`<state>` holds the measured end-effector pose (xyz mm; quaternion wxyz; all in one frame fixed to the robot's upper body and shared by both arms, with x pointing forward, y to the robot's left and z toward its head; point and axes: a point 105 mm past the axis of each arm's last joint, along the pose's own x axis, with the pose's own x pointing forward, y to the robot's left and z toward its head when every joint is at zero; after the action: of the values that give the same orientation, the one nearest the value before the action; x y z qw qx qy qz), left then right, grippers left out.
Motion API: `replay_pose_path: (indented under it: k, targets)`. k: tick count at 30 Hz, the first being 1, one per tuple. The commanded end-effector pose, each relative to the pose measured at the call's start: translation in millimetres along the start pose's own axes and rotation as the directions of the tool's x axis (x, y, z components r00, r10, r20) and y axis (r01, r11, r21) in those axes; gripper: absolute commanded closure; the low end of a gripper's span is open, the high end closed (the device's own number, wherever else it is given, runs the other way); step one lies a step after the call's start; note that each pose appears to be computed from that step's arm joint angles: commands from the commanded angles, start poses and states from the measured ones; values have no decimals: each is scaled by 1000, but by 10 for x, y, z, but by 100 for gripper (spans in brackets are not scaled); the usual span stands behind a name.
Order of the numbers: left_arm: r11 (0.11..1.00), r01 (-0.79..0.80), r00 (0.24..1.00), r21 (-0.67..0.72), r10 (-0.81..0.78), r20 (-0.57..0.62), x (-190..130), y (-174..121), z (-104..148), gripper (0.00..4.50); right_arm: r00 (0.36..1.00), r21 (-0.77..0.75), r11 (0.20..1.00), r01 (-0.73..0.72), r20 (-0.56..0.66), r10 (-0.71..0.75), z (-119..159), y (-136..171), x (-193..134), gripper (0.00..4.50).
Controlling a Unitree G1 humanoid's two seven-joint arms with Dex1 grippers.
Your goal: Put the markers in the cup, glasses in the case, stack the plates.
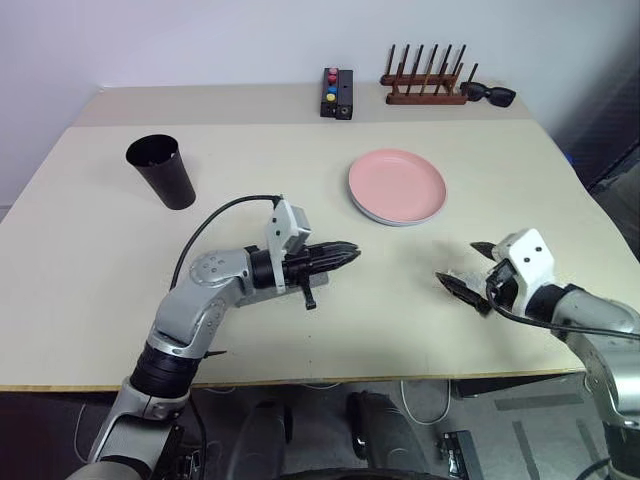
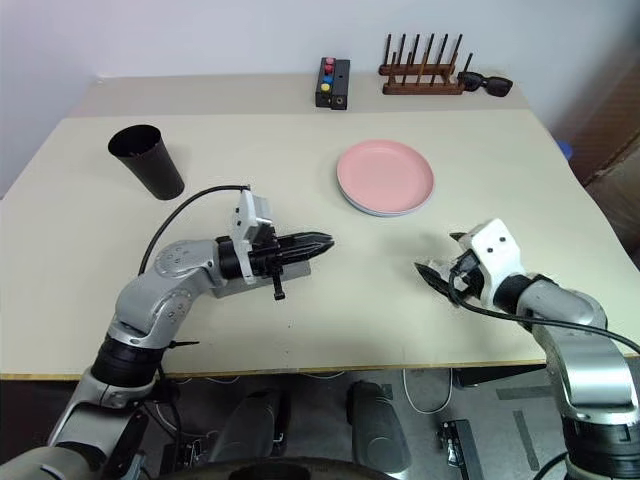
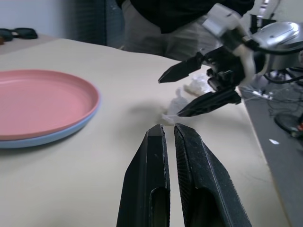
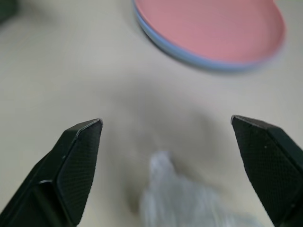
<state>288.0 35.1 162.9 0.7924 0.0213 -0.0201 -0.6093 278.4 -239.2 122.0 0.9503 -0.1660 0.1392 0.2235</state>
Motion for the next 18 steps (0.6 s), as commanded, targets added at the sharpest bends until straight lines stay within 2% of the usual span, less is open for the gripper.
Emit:
replay_pose_path:
  k: [1,3,6,10,13,15,18]
  targets:
    - [999,37,999,35,-38,23,41,-59,89,423,998,4,999,50,-34,-50,-60,-21,-13,8]
    - [999,38,999,37,-39,21,41,-55,84,423,987,6,996,90,-132,-88,-286,-56,11,8]
    - [999,23,1000,37,-24,18,6,-37,76,423,984,16,995,100,-151,-97,-327,-77,26,95]
    - [999,-5,1000,39,5,14,-45,-14,59,423,978,-11,996,86,-189,-86,-360,-100,22,297]
    - [999,-28,1000,43,27,16,-62,17,57,423,983,-38,995,92,-156,-97,-261,-146,56,445]
    - [998,-46,999,47,45,22,-64,44,65,423,989,-75,992,104,-96,-111,-104,-181,109,448]
    - [994,-96,995,49,95,39,-81,129,94,423,993,-140,984,107,55,-101,284,-176,252,448]
